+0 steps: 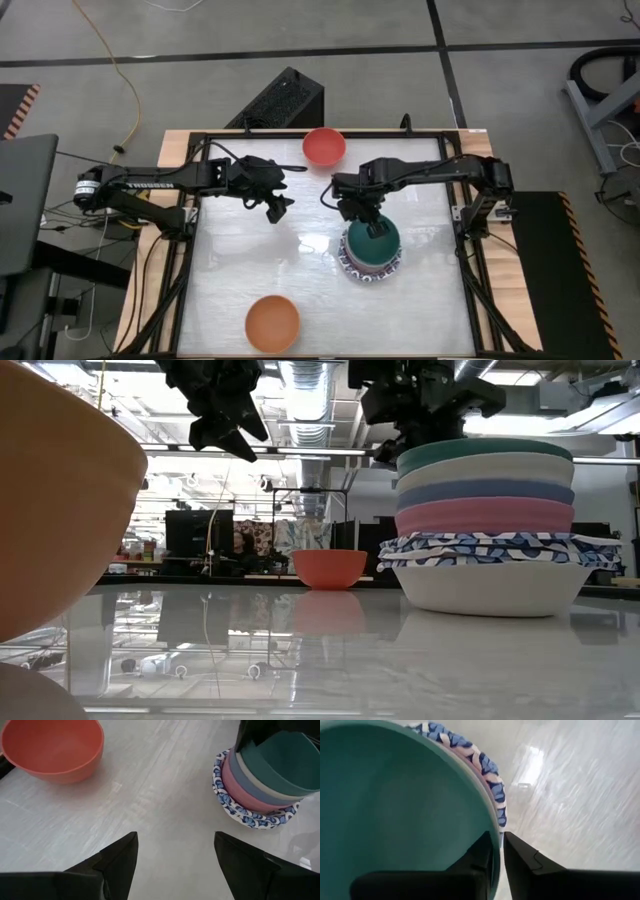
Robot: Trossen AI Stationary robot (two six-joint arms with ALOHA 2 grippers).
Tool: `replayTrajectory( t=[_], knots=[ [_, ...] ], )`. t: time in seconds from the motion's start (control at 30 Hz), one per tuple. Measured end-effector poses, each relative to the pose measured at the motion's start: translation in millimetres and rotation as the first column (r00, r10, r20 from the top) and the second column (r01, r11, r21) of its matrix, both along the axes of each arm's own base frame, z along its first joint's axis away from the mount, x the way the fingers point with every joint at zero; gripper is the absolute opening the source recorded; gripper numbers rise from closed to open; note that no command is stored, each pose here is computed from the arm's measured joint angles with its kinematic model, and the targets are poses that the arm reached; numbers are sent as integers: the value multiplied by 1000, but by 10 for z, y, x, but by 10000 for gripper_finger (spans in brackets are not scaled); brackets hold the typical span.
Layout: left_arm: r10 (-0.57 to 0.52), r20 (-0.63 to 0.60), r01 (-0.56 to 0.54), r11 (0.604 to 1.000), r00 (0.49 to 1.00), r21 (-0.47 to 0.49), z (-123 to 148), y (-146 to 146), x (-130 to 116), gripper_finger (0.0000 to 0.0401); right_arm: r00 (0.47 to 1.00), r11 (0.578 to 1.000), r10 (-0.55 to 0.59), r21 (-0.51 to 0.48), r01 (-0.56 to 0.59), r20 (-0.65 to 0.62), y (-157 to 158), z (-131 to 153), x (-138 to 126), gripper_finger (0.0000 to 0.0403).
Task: Nest bowls inside each other by size order
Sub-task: Stack the green bowl into the white bowl
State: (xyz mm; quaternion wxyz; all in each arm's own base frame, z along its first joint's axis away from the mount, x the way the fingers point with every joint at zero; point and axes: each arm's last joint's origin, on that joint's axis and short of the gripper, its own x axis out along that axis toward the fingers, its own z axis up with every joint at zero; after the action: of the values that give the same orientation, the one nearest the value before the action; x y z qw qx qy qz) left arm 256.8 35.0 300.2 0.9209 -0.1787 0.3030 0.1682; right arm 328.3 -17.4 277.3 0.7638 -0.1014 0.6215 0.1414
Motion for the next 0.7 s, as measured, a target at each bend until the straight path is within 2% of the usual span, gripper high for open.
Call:
replayTrajectory(
  t=[0.23, 0.57, 0.7],
  knots=[
    [6, -1, -6, 1000, 1000, 4, 0, 2, -1, 251, 1000, 1000, -2, 0, 2, 5, 0, 86, 1, 100],
    [6, -1, -6, 1000, 1000, 3, 0, 2, -1, 251, 999, 999, -34, 0, 34, -16, -10, 183, -26, 180],
    [6, 0, -6, 1000, 1000, 3, 0, 2, -1, 251, 999, 999, -54, -2, 54, -3, -47, 281, -27, 193]
  ],
)
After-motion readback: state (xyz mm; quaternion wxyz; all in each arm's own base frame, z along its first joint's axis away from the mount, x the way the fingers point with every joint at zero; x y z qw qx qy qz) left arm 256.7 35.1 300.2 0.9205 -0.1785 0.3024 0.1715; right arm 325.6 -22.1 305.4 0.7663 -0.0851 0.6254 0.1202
